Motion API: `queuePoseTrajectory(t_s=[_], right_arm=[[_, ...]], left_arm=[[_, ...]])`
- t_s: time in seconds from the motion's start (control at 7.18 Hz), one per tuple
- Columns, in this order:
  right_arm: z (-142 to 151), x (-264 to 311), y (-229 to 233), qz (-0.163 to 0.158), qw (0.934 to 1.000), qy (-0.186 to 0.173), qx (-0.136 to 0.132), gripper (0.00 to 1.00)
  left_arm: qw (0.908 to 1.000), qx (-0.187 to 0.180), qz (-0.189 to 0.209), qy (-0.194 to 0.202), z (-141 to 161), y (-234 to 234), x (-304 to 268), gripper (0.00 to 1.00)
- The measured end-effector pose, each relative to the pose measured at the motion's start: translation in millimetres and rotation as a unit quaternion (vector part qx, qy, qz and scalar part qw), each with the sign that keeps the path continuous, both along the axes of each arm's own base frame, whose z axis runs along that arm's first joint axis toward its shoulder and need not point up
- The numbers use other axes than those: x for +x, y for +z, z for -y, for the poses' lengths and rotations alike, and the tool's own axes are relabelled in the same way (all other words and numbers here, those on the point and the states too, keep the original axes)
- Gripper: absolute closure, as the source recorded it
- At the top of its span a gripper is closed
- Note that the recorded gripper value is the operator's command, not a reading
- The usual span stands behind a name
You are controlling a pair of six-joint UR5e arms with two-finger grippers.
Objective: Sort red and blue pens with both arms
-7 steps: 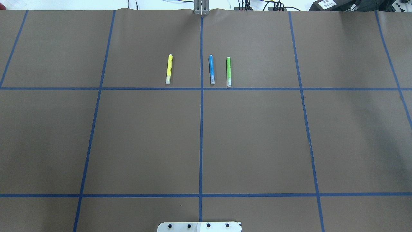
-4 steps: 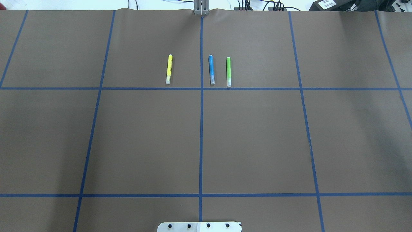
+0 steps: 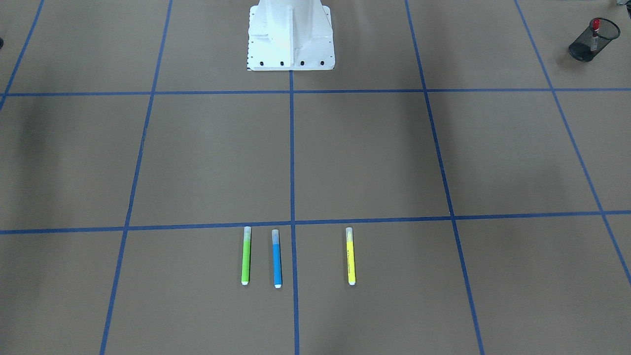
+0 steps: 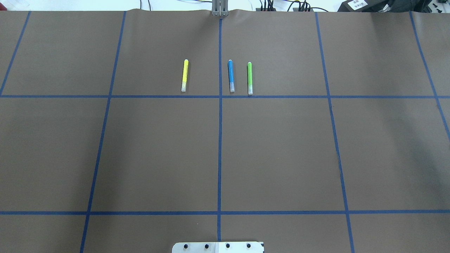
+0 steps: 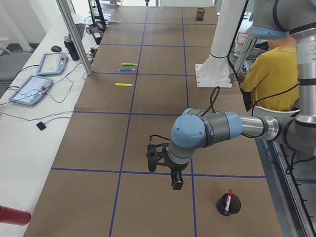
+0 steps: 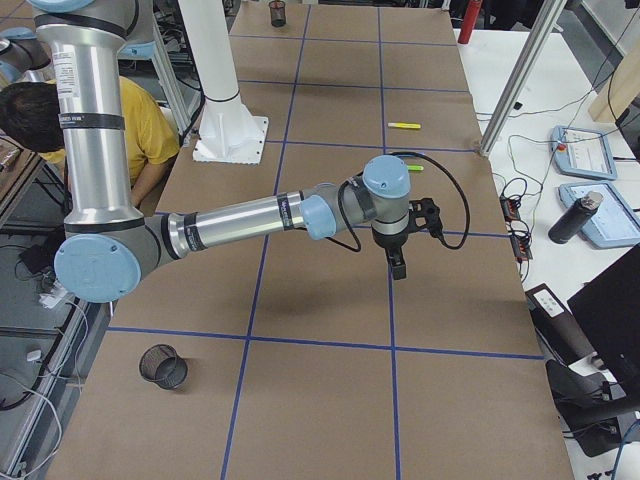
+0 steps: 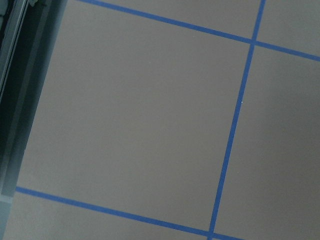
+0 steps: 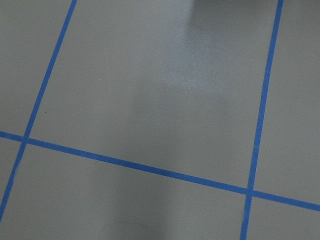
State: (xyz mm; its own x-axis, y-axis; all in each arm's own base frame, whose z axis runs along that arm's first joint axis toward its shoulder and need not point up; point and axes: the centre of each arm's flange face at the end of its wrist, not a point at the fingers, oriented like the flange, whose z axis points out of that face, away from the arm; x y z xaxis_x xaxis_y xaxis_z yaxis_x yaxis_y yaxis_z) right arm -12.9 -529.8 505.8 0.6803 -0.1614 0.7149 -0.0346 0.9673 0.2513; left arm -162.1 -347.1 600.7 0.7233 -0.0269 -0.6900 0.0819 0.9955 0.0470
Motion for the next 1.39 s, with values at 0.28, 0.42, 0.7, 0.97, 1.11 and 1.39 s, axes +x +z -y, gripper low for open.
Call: queuePoseTrajectory(t_s=[0.28,0.42,0.7,0.97,1.11,1.39], right_arm=[[13.5,-45.9,-36.3,0.021,0.999,0.021,-0.035,0.0],[23.5,-85.2,-64.0,0.029,0.9976,0.032,-0.054,0.0],[37.9,-191.0,-130.4,0.033,0.9934,0.059,-0.094,0.0],[46.6,-280.4,-198.6,0.023,0.9894,0.071,-0.125,0.0],[55.1,-320.2,-221.4,0.016,0.9887,0.067,-0.133,0.0],[86.0,-408.2,-258.3,-0.006,0.988,0.047,-0.147,0.0]], left_arm=[[0.9965,0.053,0.01,0.063,53.6,-33.1,41.0,0.0],[0.994,0.073,0.011,0.081,68.2,-44.5,53.8,0.0],[0.9904,0.104,-0.009,0.091,80.1,-50.8,65.1,0.0],[0.9893,0.105,-0.046,0.091,81.8,-42.5,70.6,0.0],[0.9891,0.103,-0.051,0.092,79.7,-38.4,71.6,0.0],[0.9896,0.098,-0.051,0.093,77.8,-33.3,71.8,0.0]])
